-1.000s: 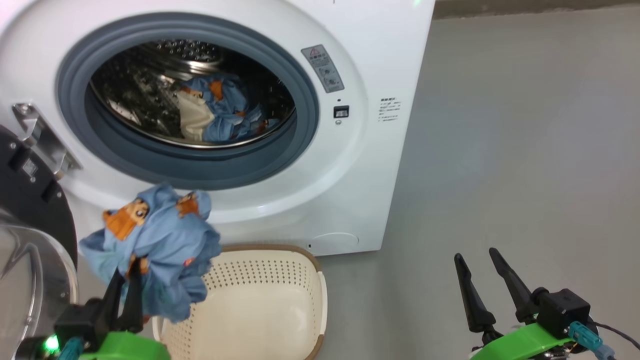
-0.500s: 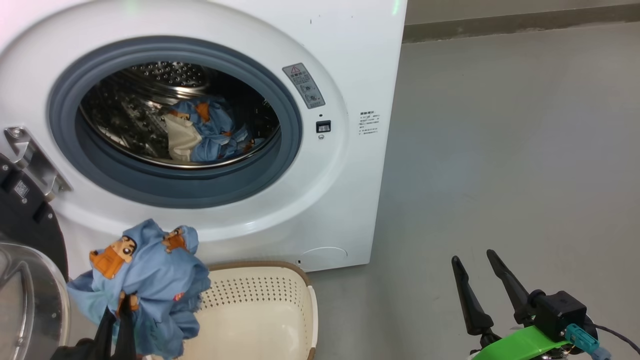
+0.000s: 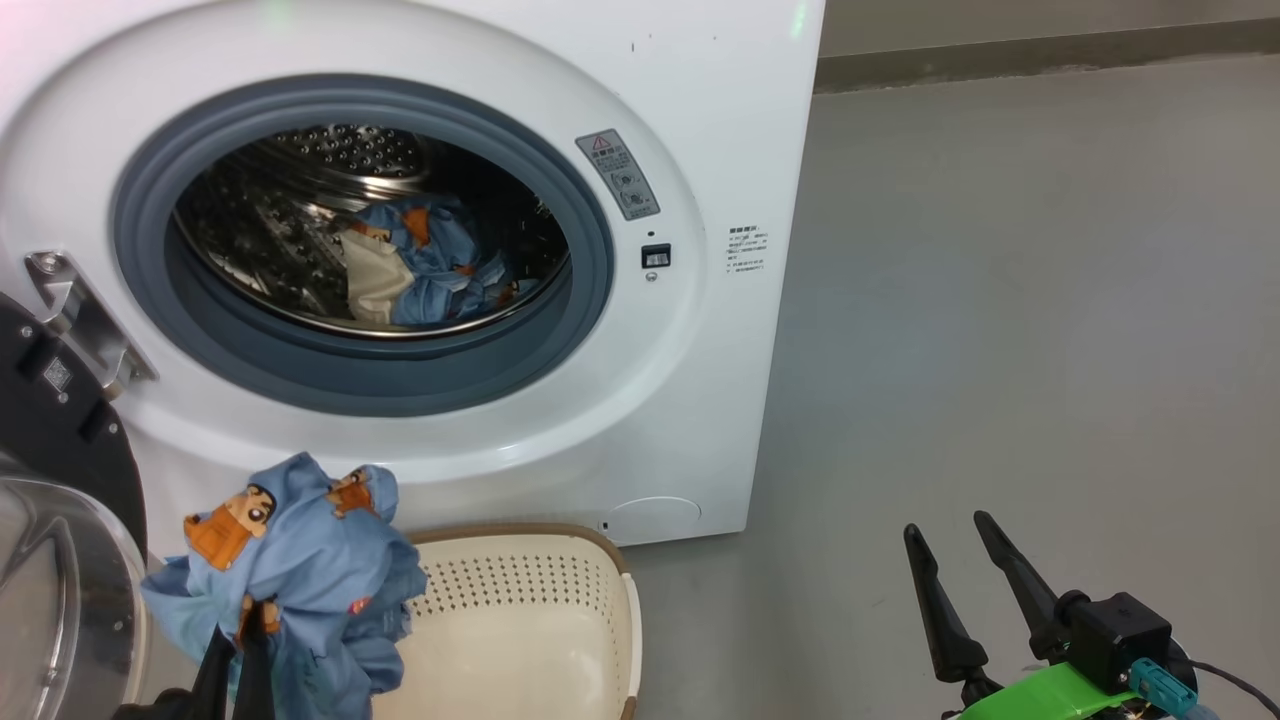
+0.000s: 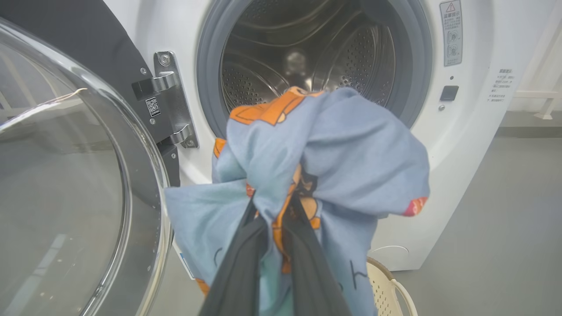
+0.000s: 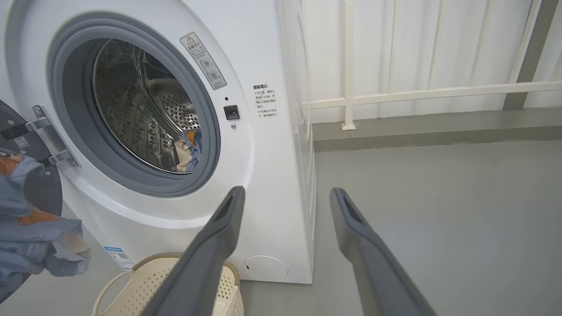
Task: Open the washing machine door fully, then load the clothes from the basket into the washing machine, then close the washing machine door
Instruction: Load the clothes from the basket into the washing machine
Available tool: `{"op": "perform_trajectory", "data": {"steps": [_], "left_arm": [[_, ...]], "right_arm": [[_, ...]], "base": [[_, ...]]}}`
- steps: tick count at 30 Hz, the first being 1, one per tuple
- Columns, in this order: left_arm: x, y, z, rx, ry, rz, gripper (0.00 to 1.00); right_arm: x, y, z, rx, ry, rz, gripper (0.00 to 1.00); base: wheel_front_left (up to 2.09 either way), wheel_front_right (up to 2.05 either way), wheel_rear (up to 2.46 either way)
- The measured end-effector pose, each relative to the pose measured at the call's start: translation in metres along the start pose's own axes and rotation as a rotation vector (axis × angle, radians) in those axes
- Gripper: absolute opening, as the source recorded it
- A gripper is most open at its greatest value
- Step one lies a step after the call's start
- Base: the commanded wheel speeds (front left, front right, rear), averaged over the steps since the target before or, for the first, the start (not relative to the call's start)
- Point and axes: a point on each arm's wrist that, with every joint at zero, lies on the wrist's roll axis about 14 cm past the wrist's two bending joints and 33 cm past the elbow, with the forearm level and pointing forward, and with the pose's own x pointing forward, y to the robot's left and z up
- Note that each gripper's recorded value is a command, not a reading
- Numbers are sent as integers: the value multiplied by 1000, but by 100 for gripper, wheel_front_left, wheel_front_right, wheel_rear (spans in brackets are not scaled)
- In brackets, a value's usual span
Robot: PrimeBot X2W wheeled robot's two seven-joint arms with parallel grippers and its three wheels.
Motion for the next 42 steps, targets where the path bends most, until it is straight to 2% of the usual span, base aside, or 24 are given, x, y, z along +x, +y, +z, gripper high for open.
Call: {"op": "perform_trajectory", "data": {"steps": [19,33,42], "left_arm": [[15,-8,-14,-21,40,-17,0],[88,-28,-6,-35,-13,-92,0],[154,-41,28,-28,-129,-138,0]], "right_arm": [[6,-5,-20,7,59,-12,100],[26,-9,-43,13,112,-14,100],[36,-19,-52,8,131,-37,100]], "base": [[0,0,0],[0,0,0],[0,0,0]]}}
